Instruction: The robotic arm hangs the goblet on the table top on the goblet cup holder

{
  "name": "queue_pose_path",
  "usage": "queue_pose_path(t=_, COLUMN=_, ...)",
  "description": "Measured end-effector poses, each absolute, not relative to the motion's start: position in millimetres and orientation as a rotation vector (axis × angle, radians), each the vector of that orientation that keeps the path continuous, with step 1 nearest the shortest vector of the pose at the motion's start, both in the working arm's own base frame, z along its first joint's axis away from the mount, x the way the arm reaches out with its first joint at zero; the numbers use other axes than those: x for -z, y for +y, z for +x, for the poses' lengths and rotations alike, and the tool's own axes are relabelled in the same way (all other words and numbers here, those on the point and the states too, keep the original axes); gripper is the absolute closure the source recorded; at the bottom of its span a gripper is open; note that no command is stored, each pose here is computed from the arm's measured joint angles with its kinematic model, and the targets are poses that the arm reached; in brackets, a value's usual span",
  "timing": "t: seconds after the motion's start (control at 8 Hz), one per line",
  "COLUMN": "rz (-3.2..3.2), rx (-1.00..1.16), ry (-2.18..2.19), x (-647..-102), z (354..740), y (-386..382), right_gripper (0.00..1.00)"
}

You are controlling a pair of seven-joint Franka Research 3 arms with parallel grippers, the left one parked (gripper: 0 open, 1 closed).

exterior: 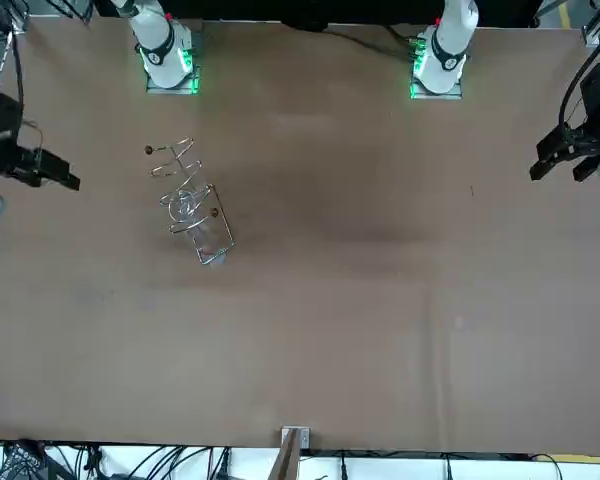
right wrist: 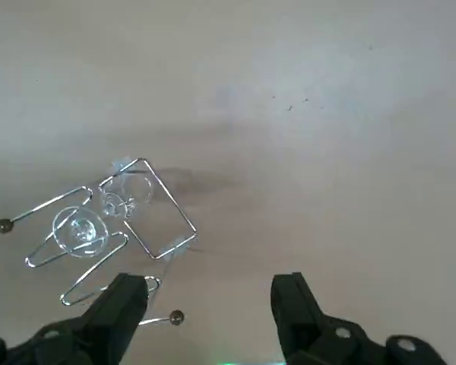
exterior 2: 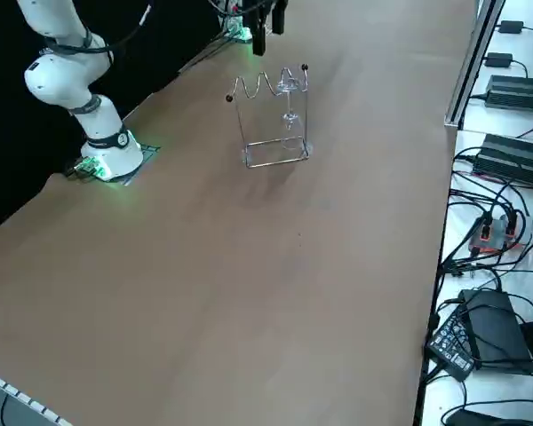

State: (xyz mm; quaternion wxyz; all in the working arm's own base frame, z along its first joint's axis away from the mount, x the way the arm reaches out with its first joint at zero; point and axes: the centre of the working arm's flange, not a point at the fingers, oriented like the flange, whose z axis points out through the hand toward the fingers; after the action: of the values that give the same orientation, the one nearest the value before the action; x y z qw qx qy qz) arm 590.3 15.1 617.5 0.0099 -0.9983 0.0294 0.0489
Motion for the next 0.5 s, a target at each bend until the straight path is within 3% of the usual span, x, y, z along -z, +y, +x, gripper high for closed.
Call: queue_pose_path(t=0.5, rz=-3.163, rx=-0.089, ry=0.087, x=-626, z=551, y=12, right_gripper=0.00)
